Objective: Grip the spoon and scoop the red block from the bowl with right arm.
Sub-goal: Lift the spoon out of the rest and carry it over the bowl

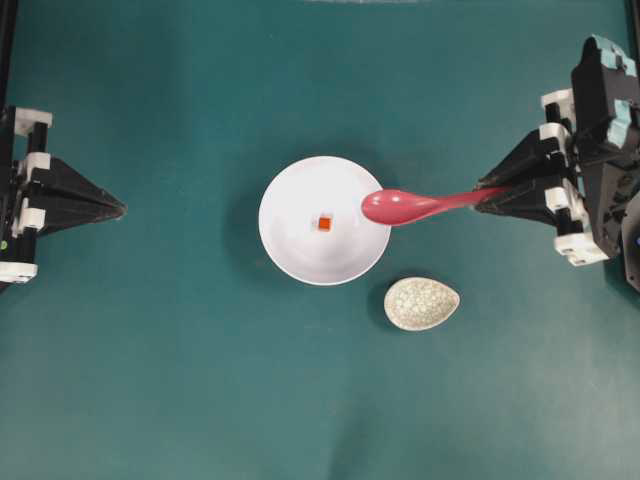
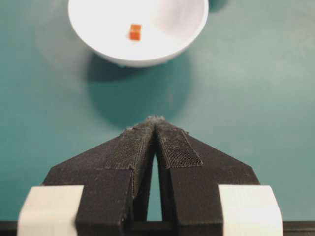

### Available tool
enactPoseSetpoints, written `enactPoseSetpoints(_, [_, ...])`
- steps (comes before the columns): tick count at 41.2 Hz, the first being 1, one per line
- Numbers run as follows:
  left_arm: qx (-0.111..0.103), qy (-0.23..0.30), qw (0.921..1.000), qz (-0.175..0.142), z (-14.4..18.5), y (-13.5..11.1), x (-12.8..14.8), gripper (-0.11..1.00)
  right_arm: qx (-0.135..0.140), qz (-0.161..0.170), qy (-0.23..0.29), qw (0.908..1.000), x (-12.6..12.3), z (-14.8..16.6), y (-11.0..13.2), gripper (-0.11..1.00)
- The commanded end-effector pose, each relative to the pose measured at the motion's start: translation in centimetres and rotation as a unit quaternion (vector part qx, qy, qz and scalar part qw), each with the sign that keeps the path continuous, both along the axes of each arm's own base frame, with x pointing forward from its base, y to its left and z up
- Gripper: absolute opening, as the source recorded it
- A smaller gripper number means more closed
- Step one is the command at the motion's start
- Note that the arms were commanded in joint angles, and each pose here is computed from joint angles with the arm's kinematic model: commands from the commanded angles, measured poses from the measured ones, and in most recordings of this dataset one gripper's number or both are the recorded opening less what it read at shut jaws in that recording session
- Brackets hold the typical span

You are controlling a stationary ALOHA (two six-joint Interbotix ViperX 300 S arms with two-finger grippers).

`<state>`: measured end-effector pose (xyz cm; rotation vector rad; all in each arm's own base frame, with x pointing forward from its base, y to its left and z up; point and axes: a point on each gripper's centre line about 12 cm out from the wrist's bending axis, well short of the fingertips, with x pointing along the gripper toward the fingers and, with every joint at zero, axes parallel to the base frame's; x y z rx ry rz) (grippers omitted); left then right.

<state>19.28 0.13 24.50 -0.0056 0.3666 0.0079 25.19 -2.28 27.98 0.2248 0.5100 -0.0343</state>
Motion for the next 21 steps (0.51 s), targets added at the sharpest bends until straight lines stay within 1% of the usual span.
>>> enactPoseSetpoints(1, [0.000, -0.014, 0.9999, 0.002, 1.0, 0.1, 0.4, 0.00, 0.001, -0.010, -0.014, 0.9998, 0.8, 1.8, -0.7, 0.24])
enactPoseSetpoints(5, [0.001, -0.012, 0.9999, 0.001, 0.9, 0.1, 0.3, 0.00, 0.007, -0.019, -0.006, 0.9998, 1.4, 2.1, -1.3, 0.24])
enactPoseSetpoints(9, [0.001, -0.011, 0.9999, 0.001, 0.9, 0.1, 0.3, 0.00, 0.015, -0.017, 0.014, 0.9997, 2.2, 1.8, -1.6, 0.24])
enactPoseSetpoints(16, [0.004, -0.011, 0.9999, 0.000, 0.9, 0.1, 0.3, 0.00, 0.029, 0.001, 0.061, 0.9977, 3.7, 1.2, -1.6, 0.24])
enactPoseSetpoints(21, [0.004, -0.011, 0.9999, 0.003, 0.9, 0.2, 0.3, 0.00, 0.039, 0.016, 0.094, 0.9947, 5.1, 0.8, -1.6, 0.24])
